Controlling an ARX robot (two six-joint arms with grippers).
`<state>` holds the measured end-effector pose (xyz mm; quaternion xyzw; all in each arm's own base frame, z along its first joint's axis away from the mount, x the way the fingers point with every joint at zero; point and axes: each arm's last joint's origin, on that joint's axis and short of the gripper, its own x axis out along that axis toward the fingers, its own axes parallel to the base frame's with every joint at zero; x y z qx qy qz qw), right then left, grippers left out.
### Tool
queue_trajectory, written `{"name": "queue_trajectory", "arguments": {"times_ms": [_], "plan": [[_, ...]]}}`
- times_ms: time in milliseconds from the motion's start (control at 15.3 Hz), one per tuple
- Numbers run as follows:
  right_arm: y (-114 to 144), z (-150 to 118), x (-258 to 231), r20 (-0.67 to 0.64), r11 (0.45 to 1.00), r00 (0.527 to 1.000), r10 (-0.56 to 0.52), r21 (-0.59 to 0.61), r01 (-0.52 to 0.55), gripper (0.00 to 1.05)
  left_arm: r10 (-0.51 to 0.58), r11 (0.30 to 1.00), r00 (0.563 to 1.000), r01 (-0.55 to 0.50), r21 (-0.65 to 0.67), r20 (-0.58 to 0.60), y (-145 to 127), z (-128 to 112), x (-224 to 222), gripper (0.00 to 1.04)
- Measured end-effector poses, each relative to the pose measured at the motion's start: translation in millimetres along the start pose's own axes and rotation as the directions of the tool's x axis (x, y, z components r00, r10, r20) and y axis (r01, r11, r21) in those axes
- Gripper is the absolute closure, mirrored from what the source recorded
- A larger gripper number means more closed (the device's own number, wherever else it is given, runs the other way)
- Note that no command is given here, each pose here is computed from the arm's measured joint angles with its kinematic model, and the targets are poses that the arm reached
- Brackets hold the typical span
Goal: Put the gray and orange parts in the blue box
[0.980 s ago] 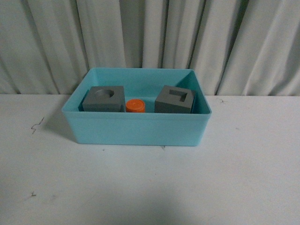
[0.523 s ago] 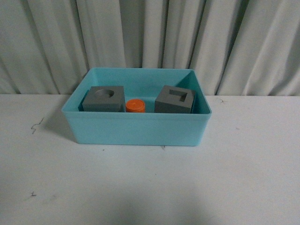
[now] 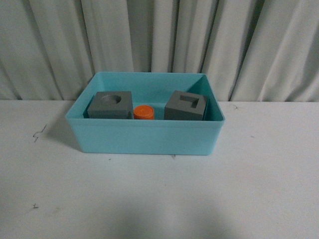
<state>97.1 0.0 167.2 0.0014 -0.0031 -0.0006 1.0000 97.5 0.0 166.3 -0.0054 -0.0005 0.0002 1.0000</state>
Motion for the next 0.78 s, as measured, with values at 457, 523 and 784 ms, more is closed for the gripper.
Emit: {"name": "queue_trajectory", "arguments": {"times_ms": [457,523,784], "plan": [[0.0,0.0,0.0,0.000,1.000,1.000,0.000,0.000,0.000,0.06,0.000,1.000,1.000,0.000,0.000,0.000,0.0,0.0,0.0,0.07],[0.0,0.0,0.0,0.000,1.000,1.000,0.000,0.000,0.000,0.06,0.000,1.000,1.000,0.000,0.000,0.000,0.0,0.0,0.0,0.07],[0.0,0.0,0.0,0.000,1.000,1.000,0.000,0.000,0.000,0.06,0.000,1.000,1.000,0.000,0.000,0.000,0.0,0.0,0.0,0.07]]}}
